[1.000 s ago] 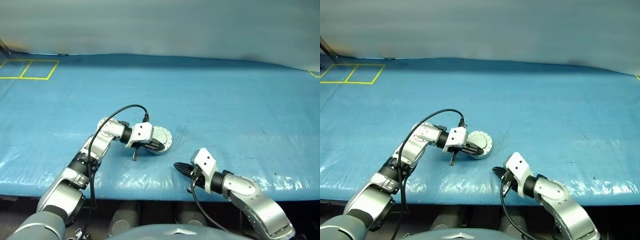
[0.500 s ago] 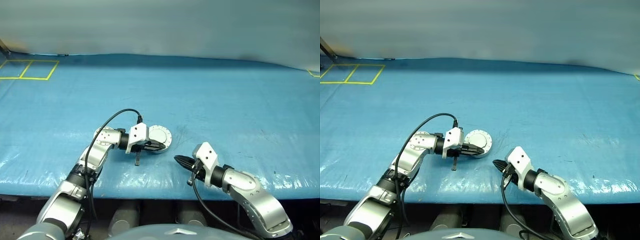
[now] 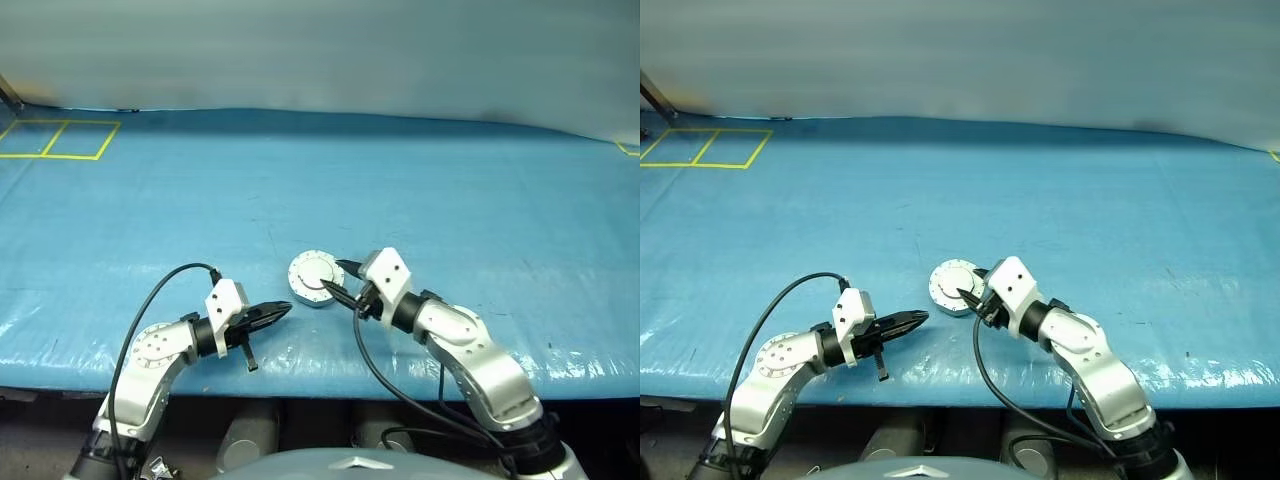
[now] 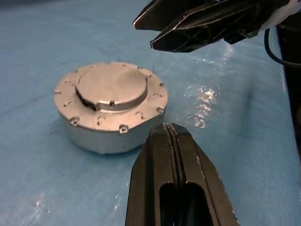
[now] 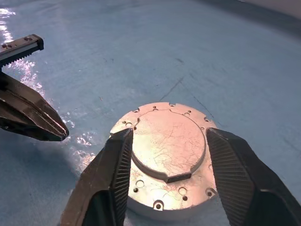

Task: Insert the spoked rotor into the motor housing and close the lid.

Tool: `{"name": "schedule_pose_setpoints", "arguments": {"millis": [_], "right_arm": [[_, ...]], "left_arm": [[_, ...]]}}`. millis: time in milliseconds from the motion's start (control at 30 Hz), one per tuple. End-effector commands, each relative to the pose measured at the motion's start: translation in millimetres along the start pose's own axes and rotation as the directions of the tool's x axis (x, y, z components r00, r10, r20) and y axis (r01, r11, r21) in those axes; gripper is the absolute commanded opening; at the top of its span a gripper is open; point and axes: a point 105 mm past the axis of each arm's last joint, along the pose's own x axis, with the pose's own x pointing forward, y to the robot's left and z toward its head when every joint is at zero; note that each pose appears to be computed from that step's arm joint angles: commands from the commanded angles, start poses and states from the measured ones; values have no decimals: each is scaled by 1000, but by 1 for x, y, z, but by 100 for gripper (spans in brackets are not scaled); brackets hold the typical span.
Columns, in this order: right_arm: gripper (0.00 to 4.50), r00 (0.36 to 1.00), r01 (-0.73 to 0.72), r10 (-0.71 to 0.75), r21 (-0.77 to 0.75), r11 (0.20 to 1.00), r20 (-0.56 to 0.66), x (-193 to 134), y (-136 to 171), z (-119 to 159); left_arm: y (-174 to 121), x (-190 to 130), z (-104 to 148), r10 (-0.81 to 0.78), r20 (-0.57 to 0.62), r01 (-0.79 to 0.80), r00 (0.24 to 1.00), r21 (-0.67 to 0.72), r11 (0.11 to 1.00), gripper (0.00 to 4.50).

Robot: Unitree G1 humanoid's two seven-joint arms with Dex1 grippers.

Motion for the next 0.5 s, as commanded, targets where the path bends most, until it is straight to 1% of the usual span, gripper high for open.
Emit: {"name": "schedule_pose_setpoints", "arguments": {"millis": [33,100,133,267,500], "right_arm": [[354,997,-68,70,-29,997,43,11,7,9],[423,997,-76,77,-35,997,29,17,6,6],[449,997,-72,73,-35,997,19,20,3,4],[449,996,-89,89,-47,995,-12,27,2,-3],[449,997,-70,67,-83,994,-40,35,0,-13]], "left_arm": [[-5,2,15,30,80,-31,996,11,999,0],[-9,3,15,41,96,-41,995,-2,999,0],[-13,3,15,45,106,-44,993,-15,999,0],[-21,2,13,37,106,-34,994,-33,999,0],[-15,-1,10,52,85,-50,995,-15,999,0]]}}
